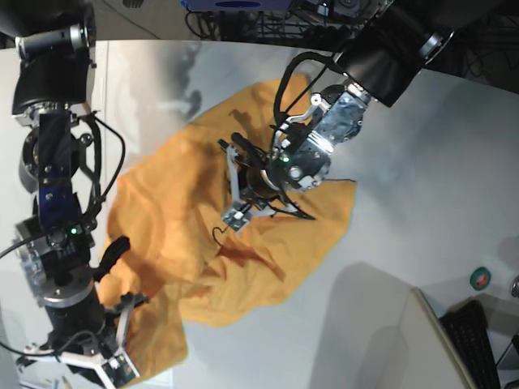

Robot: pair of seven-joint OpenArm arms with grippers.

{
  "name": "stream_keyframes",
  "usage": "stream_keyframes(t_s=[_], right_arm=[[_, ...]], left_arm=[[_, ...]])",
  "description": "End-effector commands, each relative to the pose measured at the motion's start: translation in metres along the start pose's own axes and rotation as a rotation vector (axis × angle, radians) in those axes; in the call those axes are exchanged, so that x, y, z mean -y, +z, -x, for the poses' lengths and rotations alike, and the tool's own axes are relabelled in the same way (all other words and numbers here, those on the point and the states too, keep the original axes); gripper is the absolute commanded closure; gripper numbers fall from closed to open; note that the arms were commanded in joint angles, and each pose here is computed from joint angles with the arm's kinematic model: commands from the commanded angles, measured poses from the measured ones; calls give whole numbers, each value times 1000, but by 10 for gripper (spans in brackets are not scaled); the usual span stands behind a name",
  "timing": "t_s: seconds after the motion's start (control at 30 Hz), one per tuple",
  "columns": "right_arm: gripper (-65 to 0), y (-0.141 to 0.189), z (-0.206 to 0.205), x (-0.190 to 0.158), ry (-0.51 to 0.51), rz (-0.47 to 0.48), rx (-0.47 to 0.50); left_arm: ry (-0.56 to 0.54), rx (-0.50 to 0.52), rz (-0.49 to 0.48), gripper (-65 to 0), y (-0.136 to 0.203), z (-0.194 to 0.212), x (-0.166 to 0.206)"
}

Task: Layout the t-shirt on the table in an organized manner, then fold the t-shirt properly
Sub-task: 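Grasp the shirt with the left gripper and drag it toward the right gripper, then pull the shirt edge with the right gripper to spread the fabric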

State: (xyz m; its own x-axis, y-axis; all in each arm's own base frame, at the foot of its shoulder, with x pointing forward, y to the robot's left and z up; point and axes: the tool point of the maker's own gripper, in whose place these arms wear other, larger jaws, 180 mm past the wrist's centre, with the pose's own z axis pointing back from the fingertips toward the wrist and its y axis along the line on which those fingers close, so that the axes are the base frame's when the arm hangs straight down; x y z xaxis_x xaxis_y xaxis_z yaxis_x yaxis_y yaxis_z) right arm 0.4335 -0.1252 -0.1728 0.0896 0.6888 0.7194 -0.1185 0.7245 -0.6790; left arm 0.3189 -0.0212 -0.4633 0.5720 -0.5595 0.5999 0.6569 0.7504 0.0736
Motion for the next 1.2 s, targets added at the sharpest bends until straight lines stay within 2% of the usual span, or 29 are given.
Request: stream_keyframes(t_s=[0.0,0.07,0.1,0.17,0.23,0.3,0.37,0.4,0.47,0.53,0.6,0.7,0.8,0.9,1.03,1.17], right_arm=[[0,-1,-20,20,5,49,66],[0,-3,-32,34,20,78,93],[0,-4,-39,40,22,92,109],[0,-5,-55,54,26,124,144],[0,-4,-70,68,26,156,180],[0,1,-90,83,29,194,229],[0,6,-106,99,31,232,270],[0,8,-110,107,35,251,280],[0,12,-110,116,55,271,287],[0,22,-110,105,61,258,301],[0,27,-104,76,52,197,296],[0,31,-57,26,47,79,190],[0,46,-10,-32,14,-60,78],[0,74,25,-96,-77,-200,-33],[0,116,66,-159,-158,-342,-182],[0,143,96,-193,-188,-426,-294]], left_arm=[[-12,36,8,0,-6,-24,5],[-9,12,30,0,-22,-34,18],[-2,36,40,0,-30,-50,24],[8,106,54,0,-43,-79,33],[9,190,21,0,-51,-102,12],[30,333,21,0,-44,-143,0],[145,440,11,0,-29,-189,-17],[207,456,12,0,-23,-205,-26],[286,422,61,0,-19,-218,-25],[303,329,71,0,-16,-191,-42],[297,251,69,0,-7,-142,-57],[350,219,34,0,20,-71,-85],[502,212,-91,0,53,-1,-140],[657,210,-241,0,86,57,-195],[750,217,-339,0,111,91,-227],[748,211,-367,0,120,98,-238]])
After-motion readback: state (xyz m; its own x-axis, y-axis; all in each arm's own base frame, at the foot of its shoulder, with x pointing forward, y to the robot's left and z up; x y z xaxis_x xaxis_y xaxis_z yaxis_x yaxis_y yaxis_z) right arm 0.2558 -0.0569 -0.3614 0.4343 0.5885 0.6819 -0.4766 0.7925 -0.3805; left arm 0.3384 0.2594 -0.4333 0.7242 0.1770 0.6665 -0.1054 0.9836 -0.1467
